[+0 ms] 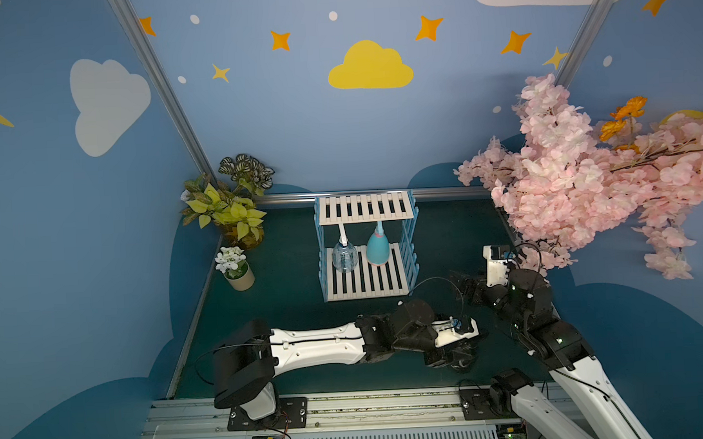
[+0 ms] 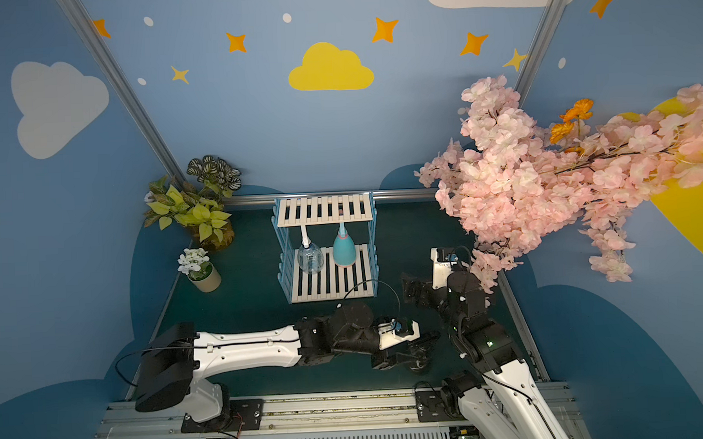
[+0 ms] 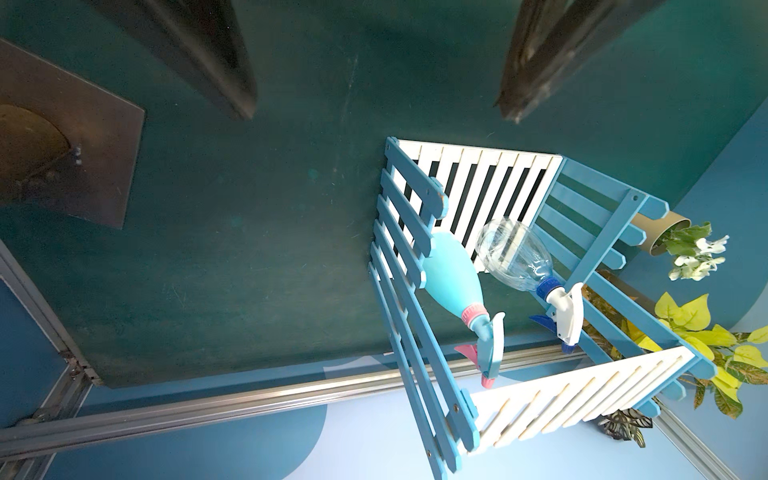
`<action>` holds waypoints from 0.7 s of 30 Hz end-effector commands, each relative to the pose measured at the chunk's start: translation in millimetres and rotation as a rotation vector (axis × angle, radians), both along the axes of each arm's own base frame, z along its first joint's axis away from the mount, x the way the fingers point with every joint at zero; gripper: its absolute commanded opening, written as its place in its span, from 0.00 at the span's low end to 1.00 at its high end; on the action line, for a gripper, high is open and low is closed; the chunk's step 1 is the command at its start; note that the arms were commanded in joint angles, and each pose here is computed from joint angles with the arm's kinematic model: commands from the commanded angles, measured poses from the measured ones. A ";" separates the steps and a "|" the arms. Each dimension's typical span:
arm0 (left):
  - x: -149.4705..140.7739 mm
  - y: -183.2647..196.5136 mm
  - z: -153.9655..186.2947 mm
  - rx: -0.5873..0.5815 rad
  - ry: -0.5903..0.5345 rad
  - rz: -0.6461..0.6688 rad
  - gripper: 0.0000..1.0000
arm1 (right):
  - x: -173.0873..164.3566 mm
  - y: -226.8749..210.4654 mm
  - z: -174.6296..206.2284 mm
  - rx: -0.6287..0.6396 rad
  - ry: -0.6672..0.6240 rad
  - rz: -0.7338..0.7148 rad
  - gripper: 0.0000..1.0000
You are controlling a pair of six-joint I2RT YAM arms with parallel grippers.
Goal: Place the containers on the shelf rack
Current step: 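Pick up a container from the center of the board.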
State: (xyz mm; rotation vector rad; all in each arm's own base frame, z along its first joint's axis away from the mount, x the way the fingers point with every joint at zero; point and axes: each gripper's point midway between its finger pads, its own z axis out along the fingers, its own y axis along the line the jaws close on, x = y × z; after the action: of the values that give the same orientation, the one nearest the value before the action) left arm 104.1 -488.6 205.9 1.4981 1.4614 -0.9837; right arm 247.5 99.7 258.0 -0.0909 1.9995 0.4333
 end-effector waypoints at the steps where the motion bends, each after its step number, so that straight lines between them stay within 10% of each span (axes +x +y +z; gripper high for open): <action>1: 1.5 -6.3 6.6 -0.025 -0.004 0.001 0.54 | 0.2 -4.8 8.8 0.009 -0.018 -0.026 0.98; 21: 20.6 0.4 22.7 -0.064 -0.070 0.108 0.08 | -3.6 -2.9 8.9 -0.011 -0.022 0.002 0.98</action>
State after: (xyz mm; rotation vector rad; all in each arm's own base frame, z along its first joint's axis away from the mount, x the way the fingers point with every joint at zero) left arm 118.9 -492.6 202.5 1.4386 1.4895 -0.9196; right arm 248.0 96.6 258.3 -0.0832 1.9964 0.4153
